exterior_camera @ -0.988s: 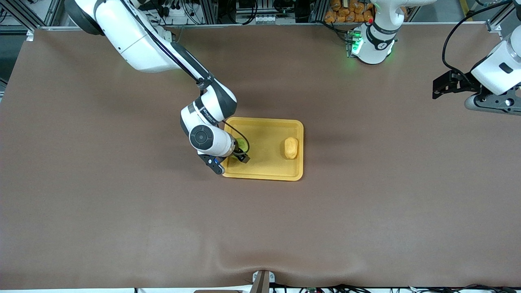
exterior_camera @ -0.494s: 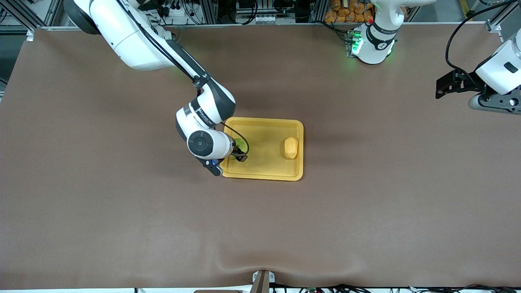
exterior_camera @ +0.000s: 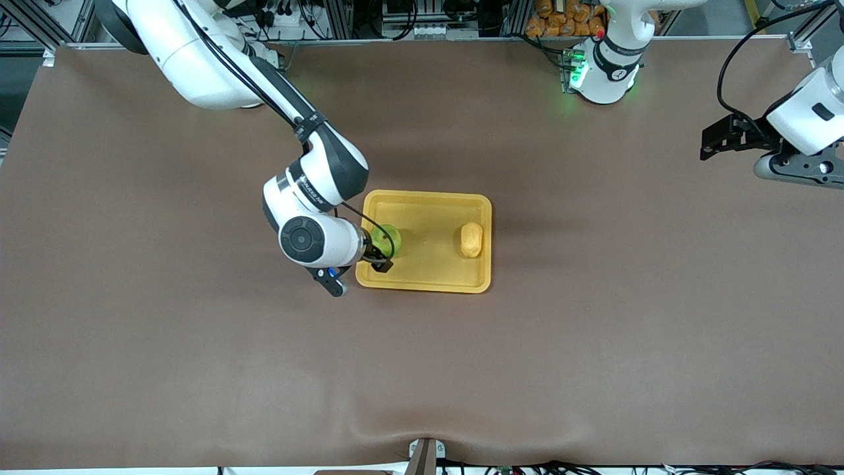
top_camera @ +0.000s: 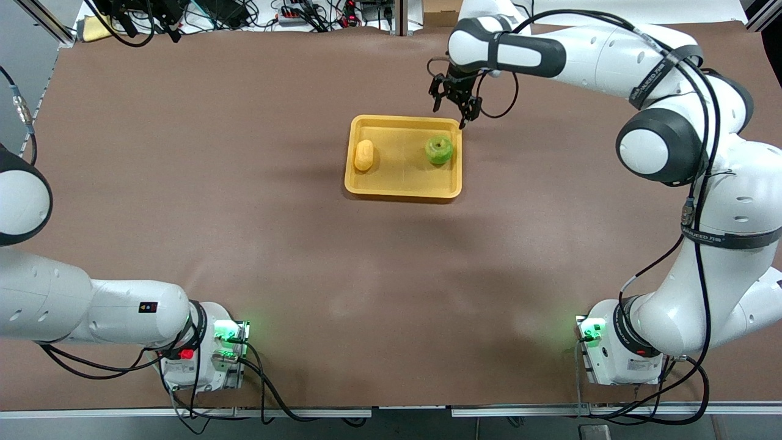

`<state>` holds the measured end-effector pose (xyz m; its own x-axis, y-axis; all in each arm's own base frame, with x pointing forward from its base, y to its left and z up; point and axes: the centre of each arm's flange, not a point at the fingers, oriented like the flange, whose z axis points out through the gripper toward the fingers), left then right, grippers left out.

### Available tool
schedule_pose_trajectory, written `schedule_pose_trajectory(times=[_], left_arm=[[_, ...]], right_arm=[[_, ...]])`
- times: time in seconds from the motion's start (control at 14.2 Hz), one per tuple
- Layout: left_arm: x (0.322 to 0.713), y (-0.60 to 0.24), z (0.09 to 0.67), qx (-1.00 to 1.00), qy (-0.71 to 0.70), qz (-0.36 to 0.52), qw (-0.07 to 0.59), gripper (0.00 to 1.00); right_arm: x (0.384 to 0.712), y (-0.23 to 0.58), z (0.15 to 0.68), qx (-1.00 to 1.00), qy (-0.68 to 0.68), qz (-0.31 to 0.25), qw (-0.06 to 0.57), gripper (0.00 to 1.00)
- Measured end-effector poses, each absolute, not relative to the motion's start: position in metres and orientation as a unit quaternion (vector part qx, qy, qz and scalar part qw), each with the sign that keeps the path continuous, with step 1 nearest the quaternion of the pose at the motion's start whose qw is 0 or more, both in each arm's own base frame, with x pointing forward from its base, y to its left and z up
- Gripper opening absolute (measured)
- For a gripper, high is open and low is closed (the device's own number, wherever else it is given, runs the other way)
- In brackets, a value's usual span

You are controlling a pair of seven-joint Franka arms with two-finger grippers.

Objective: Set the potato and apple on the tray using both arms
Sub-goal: 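Open the right gripper and lift it away from the apple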

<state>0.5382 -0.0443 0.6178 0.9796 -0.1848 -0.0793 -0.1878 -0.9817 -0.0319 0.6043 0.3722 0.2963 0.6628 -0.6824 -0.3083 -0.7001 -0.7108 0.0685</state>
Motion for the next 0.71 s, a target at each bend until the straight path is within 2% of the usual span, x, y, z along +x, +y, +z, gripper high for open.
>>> schedule_pose_trajectory(times=[0.35, 0.71], left_arm=[[0.538, -0.047, 0.618, -0.994, 0.096, 0.038, 0.019, 1.00], [0.538, -0.046, 0.618, -0.995, 0.095, 0.038, 0.016, 1.00]], right_arm=[[0.623, 0.328, 0.369, -0.942, 0.308, 0.114, 0.066, 1.00], [0.609, 0.291, 0.433, -0.946, 0.306, 0.077, 0.073, 1.00]])
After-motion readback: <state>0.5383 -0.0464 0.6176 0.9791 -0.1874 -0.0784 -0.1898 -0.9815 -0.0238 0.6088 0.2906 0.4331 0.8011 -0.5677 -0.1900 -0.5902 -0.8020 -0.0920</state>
